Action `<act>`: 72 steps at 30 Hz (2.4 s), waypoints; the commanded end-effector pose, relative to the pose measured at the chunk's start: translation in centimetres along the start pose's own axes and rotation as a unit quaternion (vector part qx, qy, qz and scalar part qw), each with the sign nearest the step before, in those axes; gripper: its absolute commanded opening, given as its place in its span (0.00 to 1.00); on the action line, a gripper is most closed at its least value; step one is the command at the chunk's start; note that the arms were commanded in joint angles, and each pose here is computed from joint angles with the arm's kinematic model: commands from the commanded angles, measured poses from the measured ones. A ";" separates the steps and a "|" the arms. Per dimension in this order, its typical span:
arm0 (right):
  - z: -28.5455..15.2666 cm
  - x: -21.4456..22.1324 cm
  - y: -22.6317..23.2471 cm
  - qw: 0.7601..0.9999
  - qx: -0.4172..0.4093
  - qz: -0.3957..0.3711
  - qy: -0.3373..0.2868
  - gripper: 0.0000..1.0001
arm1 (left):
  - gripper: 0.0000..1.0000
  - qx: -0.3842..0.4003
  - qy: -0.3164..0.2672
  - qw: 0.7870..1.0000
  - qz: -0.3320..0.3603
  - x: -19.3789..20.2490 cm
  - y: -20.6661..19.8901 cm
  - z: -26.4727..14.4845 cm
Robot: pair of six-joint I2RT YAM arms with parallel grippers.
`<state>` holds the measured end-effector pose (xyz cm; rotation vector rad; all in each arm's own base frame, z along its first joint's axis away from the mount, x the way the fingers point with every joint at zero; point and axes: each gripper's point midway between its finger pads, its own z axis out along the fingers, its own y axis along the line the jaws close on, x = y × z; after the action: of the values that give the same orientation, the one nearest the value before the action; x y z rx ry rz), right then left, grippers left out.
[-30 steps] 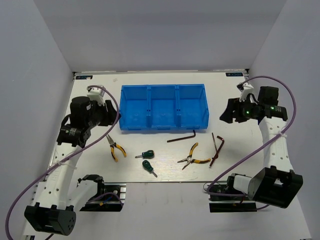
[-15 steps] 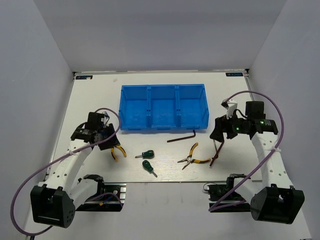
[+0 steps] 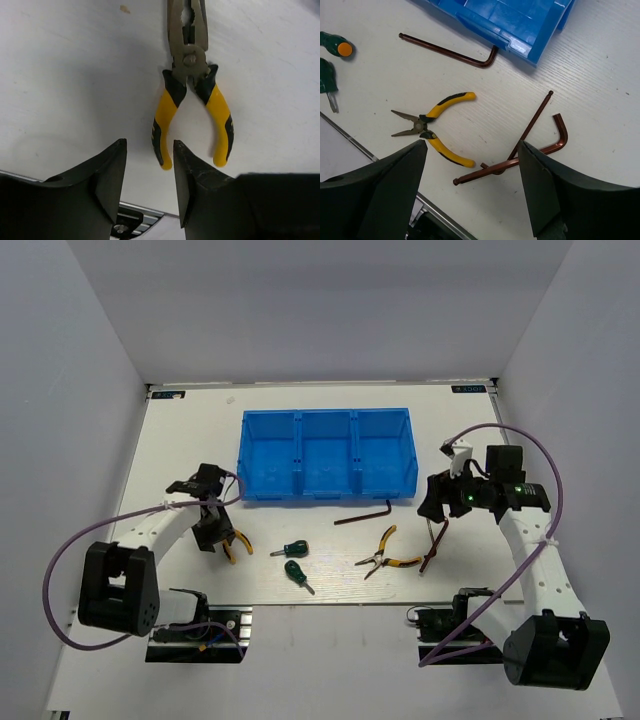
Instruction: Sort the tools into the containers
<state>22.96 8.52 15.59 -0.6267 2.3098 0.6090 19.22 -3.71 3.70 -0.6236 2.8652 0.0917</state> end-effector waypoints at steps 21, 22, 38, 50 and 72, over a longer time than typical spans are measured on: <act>0.3 0.9 -0.6 0.999 0.014 -0.044 -0.009 0.28 | 0.00 0.048 -0.131 0.990 -0.026 -5.2 -1.7 -4.6; 0.4 1.1 -0.7 0.999 0.013 -0.049 -0.006 0.15 | 0.00 0.072 -0.166 0.983 -0.012 -6.9 -2.6 -7.2; 1.8 0.0 -1.8 0.998 -0.005 -0.052 0.019 0.52 | 0.00 0.269 -0.281 0.893 0.225 -21.0 -21.5 -12.6; 2.4 1.4 -2.7 0.995 -0.008 -0.086 0.051 0.72 | 0.52 0.189 -0.221 0.925 0.244 -19.1 -20.9 -6.6; 7.0 13.1 4.2 0.870 -0.245 -0.414 0.106 0.68 | 0.55 0.258 -0.129 0.921 0.261 -2.8 -15.7 -10.0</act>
<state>13.44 11.76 3.44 -1.8362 1.8723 0.8318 29.28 -18.47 15.39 0.3086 2.4571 -0.4466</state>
